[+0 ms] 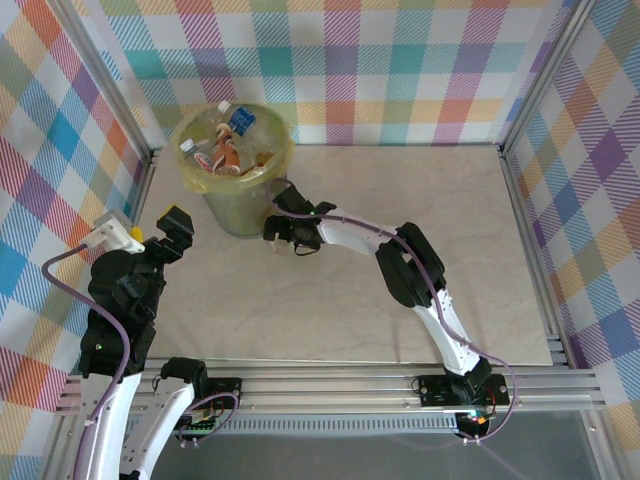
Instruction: Put the plastic bottles in the bin
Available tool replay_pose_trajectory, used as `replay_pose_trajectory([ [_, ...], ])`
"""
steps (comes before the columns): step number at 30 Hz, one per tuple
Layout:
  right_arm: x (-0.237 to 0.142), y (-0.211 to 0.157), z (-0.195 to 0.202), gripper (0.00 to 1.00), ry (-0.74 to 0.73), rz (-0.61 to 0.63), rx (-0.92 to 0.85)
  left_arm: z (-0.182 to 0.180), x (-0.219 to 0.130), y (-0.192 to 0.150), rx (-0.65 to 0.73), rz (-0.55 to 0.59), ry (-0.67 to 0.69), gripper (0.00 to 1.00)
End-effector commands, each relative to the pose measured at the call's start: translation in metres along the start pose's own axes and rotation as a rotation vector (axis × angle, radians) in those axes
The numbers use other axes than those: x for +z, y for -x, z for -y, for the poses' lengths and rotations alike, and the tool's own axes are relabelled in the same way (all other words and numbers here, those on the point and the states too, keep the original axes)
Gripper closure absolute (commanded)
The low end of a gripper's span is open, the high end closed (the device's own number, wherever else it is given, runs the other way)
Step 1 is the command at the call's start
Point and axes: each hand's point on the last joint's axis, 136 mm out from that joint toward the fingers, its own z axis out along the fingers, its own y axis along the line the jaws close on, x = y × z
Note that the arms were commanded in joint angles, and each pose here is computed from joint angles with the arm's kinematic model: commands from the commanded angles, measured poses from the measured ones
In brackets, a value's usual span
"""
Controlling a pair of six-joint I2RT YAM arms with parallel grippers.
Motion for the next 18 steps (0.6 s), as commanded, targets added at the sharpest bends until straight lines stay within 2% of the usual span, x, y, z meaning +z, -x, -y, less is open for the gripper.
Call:
replay_pose_trajectory([
  [1, -0.002, 0.004, 0.007, 0.01, -0.023, 0.004, 0.020, 0.000, -0.001, 0.004, -0.019, 0.023, -0.005, 0.00],
  [9, -0.005, 0.010, 0.034, 0.09, -0.052, -0.006, 0.006, 0.002, 0.000, 0.005, -0.020, 0.022, -0.010, 0.00],
  [18, -0.008, 0.004, 0.055, 0.34, -0.110, -0.039, -0.098, 0.009, 0.006, 0.003, -0.017, -0.005, -0.033, 0.00],
])
